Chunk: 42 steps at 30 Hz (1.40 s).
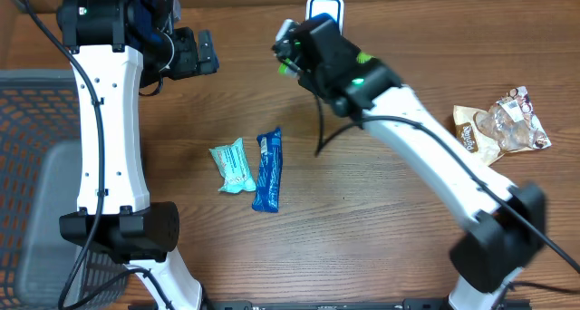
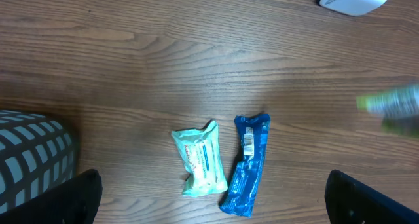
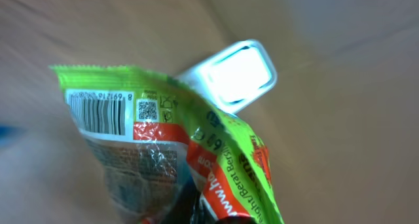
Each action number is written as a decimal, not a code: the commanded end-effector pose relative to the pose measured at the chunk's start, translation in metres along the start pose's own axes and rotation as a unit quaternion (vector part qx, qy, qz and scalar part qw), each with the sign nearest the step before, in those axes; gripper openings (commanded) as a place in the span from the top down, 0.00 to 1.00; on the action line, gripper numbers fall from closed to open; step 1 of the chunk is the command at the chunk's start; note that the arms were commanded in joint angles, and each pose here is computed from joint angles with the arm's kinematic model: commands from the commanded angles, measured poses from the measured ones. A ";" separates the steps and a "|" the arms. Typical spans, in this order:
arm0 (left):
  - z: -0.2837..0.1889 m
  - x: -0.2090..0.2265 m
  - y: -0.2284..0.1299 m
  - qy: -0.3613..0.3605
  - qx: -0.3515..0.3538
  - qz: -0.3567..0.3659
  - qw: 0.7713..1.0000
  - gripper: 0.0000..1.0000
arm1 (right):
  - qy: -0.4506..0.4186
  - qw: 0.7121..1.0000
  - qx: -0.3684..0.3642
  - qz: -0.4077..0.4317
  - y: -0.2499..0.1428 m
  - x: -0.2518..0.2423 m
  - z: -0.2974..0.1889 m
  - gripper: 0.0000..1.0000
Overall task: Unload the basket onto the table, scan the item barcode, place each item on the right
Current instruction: 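Carry the green snack bag right and drop it by the mushroom bag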
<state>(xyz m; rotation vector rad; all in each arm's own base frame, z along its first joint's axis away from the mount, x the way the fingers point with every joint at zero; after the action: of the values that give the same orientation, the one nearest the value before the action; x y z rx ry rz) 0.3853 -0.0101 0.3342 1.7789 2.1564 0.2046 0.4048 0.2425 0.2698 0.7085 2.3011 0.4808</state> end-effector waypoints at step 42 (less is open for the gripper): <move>-0.003 -0.002 0.001 -0.001 -0.006 -0.005 1.000 0.00 | 0.052 0.687 0.103 0.717 -0.257 -0.208 -0.058 0.00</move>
<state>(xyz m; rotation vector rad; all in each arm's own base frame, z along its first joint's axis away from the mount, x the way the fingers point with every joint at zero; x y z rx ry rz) 0.3853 -0.0101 0.3343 1.7788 2.1561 0.2049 0.3925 -0.1217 0.2468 2.7482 1.2488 0.7831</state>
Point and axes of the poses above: each gripper's point midway between its finger pads, its own z axis out along the fingers, its own x axis along the line the jaws close on, y = z × x, the point moved 6 cm from there along -z, back along the fingers, and after that the axes turned 1 degree about -z, right-handed, at the moved point
